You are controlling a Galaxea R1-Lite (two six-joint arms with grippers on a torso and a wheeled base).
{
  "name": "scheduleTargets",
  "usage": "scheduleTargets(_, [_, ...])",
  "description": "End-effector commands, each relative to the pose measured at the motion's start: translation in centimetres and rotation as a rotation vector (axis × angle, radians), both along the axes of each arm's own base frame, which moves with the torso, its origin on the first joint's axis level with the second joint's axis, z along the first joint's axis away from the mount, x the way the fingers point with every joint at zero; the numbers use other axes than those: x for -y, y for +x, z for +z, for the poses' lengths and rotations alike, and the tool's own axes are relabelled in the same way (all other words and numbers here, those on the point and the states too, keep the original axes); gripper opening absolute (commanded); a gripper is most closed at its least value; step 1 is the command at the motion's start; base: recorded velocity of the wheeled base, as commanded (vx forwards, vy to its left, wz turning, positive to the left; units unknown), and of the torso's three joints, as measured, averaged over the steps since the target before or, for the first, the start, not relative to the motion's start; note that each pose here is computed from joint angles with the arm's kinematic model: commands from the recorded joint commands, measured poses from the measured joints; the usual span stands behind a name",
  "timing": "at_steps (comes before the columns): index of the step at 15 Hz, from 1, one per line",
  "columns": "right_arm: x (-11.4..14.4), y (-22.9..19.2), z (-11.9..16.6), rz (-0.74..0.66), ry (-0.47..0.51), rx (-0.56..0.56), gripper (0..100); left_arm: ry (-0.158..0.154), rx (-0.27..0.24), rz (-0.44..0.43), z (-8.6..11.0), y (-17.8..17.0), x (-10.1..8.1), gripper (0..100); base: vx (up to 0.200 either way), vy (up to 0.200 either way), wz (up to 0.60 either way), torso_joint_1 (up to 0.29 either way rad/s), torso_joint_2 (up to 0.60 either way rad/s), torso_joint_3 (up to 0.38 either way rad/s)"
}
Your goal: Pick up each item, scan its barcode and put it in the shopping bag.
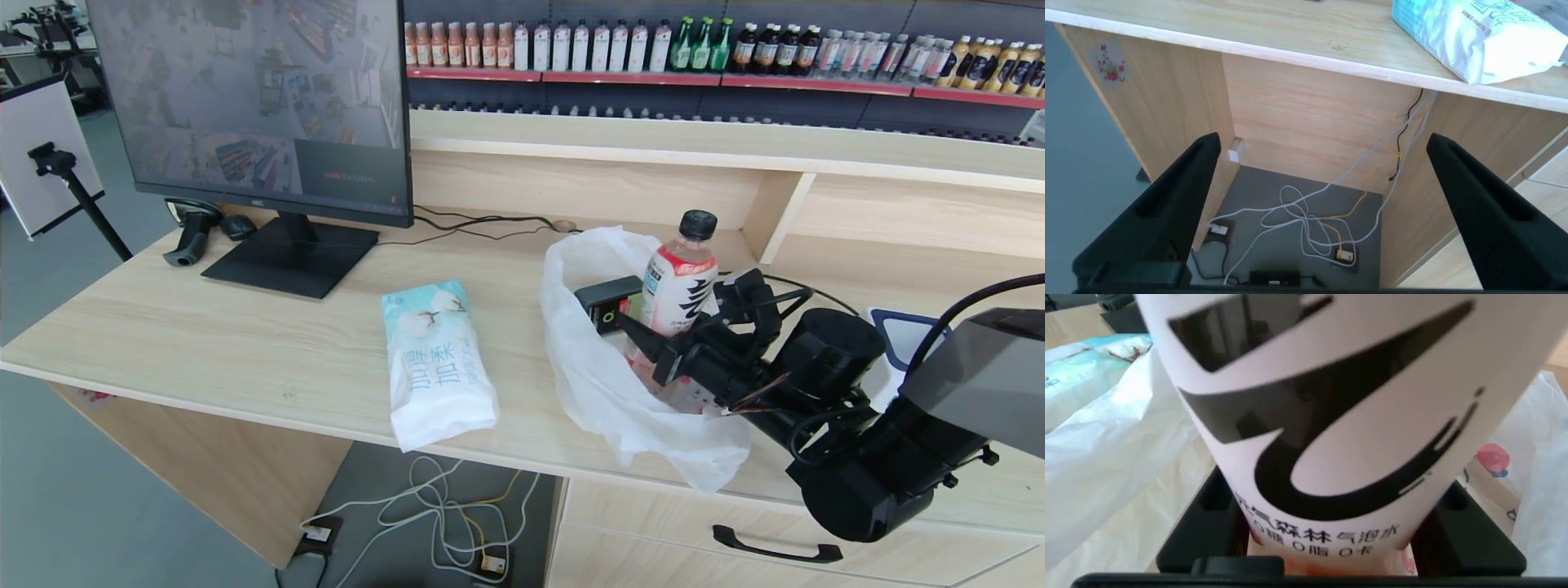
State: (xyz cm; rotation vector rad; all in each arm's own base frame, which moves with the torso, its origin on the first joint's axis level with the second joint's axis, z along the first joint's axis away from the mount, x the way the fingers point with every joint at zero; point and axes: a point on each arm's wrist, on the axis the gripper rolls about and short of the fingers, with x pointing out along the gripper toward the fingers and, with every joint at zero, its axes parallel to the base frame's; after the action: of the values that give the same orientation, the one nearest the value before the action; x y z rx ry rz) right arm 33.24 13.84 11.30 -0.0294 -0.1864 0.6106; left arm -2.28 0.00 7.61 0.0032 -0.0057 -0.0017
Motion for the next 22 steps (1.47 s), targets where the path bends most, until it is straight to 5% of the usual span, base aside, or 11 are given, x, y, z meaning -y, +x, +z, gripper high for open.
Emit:
scheduleTargets(1, [0.1, -0.2, -0.3, 0.001, -0.007, -0.019, 0, 0.000, 0.002, 0.000, 0.0, 0.0, 0.0, 100, 0.000, 0.000, 0.00, 0.000, 0.00, 0.000])
scheduleTargets(10, [0.3, -0.4, -0.3, -0.004, -0.010, -0.025, 0, 0.000, 0.000, 0.000, 0.0, 0.0, 0.0, 100, 0.000, 0.000, 0.00, 0.000, 0.00, 0.000])
scheduleTargets(11, [0.5, -0.7, 0.0, -0.005, -0.007, -0.022, 100, 0.000, 0.000, 0.000, 0.0, 0.0, 0.0, 100, 0.000, 0.000, 0.00, 0.000, 0.00, 0.000])
scheduleTargets(22, [2.1, -4.5, 3.7, -0.008, 0.017, 0.042, 100, -0.002, 0.000, 0.000, 0.0, 0.0, 0.0, 100, 0.000, 0.000, 0.00, 0.000, 0.00, 0.000])
